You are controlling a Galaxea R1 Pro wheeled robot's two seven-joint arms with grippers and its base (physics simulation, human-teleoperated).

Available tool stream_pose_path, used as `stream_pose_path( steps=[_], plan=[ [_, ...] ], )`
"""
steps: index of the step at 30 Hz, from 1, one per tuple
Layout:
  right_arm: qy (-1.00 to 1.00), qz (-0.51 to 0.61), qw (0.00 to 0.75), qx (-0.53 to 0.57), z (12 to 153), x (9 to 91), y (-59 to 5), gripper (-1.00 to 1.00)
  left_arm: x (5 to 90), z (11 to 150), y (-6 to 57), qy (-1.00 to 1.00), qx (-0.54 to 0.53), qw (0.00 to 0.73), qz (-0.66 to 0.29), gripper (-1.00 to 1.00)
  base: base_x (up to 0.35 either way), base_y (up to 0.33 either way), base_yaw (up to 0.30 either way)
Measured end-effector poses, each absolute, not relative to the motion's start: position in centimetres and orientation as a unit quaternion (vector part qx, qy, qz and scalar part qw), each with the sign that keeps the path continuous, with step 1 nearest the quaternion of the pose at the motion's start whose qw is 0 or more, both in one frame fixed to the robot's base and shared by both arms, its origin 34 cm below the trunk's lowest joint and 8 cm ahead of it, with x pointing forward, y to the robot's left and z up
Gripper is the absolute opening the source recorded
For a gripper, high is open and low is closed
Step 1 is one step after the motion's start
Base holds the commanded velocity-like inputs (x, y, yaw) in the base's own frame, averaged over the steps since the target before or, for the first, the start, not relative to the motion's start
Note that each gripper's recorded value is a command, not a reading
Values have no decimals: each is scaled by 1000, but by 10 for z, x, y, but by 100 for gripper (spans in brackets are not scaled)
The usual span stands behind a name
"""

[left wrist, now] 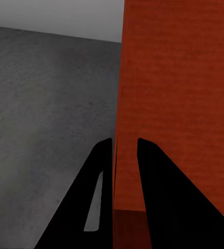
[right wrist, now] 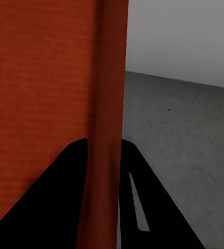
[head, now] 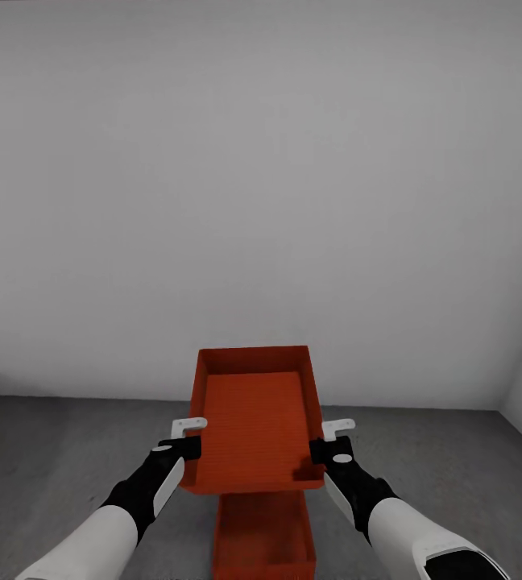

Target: Move the two storage containers from the living room to the garage. In the garage, place one container on the floor and stack the other container on top of it (either order is fine).

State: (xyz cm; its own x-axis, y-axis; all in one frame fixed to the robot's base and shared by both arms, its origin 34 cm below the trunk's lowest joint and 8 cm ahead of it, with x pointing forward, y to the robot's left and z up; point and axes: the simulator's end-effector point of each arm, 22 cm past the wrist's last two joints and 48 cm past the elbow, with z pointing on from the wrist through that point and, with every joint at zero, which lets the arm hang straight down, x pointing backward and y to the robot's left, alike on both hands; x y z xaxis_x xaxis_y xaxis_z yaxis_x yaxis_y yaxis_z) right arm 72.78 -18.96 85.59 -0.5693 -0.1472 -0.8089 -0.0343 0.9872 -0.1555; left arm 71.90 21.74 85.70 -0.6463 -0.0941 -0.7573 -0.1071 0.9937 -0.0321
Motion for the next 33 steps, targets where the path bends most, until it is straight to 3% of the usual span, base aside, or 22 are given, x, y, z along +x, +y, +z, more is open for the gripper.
stream_pose_path(
  steps=[33],
  plan=[
    [896, -59, 438, -53, 824, 721, -189, -100, 713, 826, 218, 918, -55, 393, 9, -100, 0, 0, 0]
  ],
)
